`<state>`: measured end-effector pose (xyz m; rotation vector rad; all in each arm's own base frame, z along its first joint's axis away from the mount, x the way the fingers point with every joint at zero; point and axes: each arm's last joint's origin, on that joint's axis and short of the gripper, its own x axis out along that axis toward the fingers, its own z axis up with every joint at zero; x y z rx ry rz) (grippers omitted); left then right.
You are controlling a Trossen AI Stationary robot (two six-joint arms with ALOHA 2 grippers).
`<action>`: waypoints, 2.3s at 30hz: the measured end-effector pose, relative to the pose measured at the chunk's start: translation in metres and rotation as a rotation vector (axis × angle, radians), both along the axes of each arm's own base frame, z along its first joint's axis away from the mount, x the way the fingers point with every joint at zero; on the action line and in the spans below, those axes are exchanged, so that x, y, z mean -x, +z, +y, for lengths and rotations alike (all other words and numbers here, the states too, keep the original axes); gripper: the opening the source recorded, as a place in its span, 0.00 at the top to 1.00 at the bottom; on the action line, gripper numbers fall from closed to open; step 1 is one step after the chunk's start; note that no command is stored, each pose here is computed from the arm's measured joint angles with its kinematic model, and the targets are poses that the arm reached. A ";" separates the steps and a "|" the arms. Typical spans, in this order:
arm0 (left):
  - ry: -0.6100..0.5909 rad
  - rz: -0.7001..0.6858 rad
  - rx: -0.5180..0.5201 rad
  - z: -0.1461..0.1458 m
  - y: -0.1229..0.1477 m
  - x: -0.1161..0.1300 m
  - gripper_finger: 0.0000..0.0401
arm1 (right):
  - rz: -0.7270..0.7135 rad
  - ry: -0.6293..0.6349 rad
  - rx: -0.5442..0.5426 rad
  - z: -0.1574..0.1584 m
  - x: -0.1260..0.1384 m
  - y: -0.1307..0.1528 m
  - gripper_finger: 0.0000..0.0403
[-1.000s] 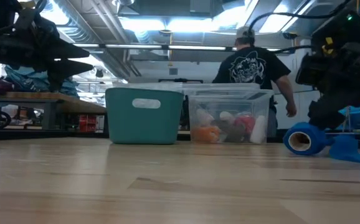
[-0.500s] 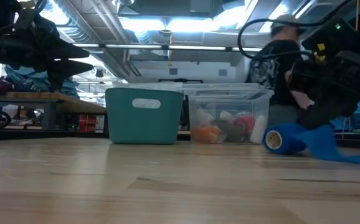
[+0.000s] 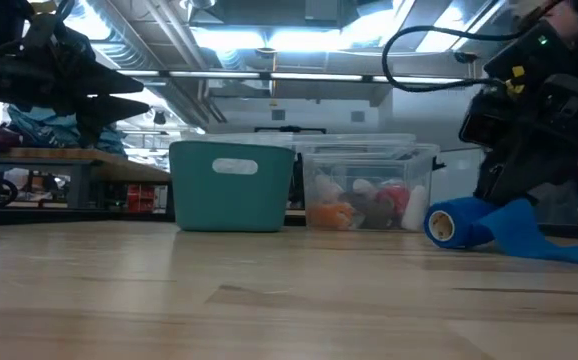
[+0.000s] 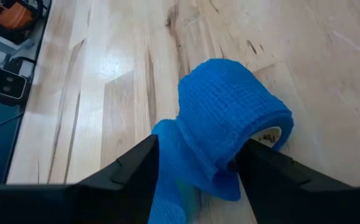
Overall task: Roll bandage
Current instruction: Roll the blue bandage on itself
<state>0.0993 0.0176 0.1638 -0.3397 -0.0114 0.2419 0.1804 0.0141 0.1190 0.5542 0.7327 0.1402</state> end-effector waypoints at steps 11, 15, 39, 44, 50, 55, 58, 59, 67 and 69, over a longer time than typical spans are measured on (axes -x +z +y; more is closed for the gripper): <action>0.000 0.000 0.000 0.000 0.000 0.000 0.54 | -0.071 -0.030 0.018 -0.001 -0.004 0.005 0.48; 0.000 0.000 0.000 0.000 0.000 0.000 0.54 | -0.071 -0.030 0.018 -0.001 -0.004 0.005 0.48; 0.000 0.000 0.000 0.000 0.000 0.000 0.54 | -0.053 -0.073 0.050 -0.002 -0.005 0.002 0.79; -0.001 0.005 -0.021 0.000 0.000 0.000 0.54 | -0.035 -0.070 0.049 -0.002 -0.009 -0.007 0.89; -0.001 0.006 -0.025 0.000 0.000 0.000 0.54 | -0.095 -0.055 0.034 -0.001 -0.018 -0.011 0.96; -0.001 0.002 -0.007 0.000 0.000 0.000 0.54 | -0.141 -0.039 0.023 -0.001 -0.021 -0.008 0.98; 0.000 -0.004 0.017 0.000 0.000 0.000 0.54 | -0.273 -0.016 0.033 0.000 -0.026 0.003 0.98; 0.000 -0.006 0.027 0.000 0.000 0.000 0.54 | -0.321 -0.012 0.044 0.000 -0.028 0.007 0.98; 0.002 -0.085 0.138 0.000 0.005 0.000 0.54 | -0.599 -0.141 0.227 -0.005 -0.038 0.033 0.98; 0.000 -0.111 0.160 0.000 0.007 0.000 0.54 | -0.632 -0.176 0.294 -0.006 -0.043 0.041 0.98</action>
